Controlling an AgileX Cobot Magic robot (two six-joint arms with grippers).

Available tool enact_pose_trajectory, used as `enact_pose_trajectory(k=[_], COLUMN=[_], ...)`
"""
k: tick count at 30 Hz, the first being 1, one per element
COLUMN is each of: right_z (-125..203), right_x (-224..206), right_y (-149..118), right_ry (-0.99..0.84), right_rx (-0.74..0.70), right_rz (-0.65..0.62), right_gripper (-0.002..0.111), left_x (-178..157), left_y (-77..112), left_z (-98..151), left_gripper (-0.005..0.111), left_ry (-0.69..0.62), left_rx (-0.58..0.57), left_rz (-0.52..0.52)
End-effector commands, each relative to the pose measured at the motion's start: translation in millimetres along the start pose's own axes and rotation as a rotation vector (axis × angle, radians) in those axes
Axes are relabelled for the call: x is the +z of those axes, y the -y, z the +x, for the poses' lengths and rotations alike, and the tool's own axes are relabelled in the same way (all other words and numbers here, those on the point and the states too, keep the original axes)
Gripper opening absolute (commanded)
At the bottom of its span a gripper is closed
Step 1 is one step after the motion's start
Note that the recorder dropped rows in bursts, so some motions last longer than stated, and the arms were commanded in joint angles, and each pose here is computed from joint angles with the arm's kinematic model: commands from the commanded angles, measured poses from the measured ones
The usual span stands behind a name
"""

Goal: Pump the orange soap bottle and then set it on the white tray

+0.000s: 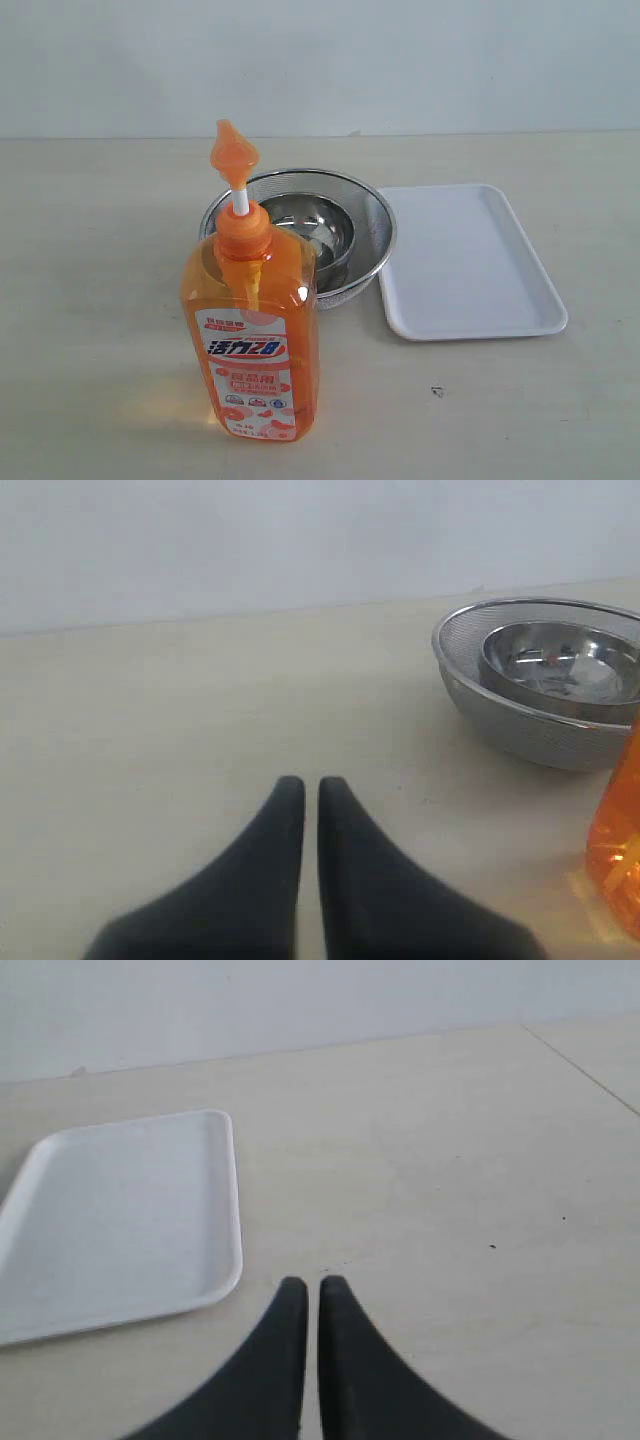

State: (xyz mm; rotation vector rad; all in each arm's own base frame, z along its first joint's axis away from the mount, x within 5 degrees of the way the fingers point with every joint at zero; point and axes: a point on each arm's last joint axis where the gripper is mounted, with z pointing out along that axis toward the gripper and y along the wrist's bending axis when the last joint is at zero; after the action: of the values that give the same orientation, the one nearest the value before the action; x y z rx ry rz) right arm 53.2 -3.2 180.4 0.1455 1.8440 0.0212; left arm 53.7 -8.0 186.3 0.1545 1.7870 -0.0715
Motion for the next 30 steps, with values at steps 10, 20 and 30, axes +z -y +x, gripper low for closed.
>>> enact_pose_trajectory(k=[10,20,30], right_z=[-1,-1,0], right_x=[0,0,0], right_y=[0,0,0], right_ry=[0.011,0.011,0.007], right_rx=[-0.01,-0.01,-0.01], right_rz=[0.003,0.003,0.004], right_gripper=[0.001,0.001,0.001], left_x=[0,0,-36], left_y=[-0.2,-0.6,1.9], left_z=[1,-9,-85], left_gripper=[0.005,0.005,0.005], left_ry=[0.003,0.108,0.372], left_rx=[-0.005,-0.084,-0.391], left_rz=[-0.005,-0.004,0.111])
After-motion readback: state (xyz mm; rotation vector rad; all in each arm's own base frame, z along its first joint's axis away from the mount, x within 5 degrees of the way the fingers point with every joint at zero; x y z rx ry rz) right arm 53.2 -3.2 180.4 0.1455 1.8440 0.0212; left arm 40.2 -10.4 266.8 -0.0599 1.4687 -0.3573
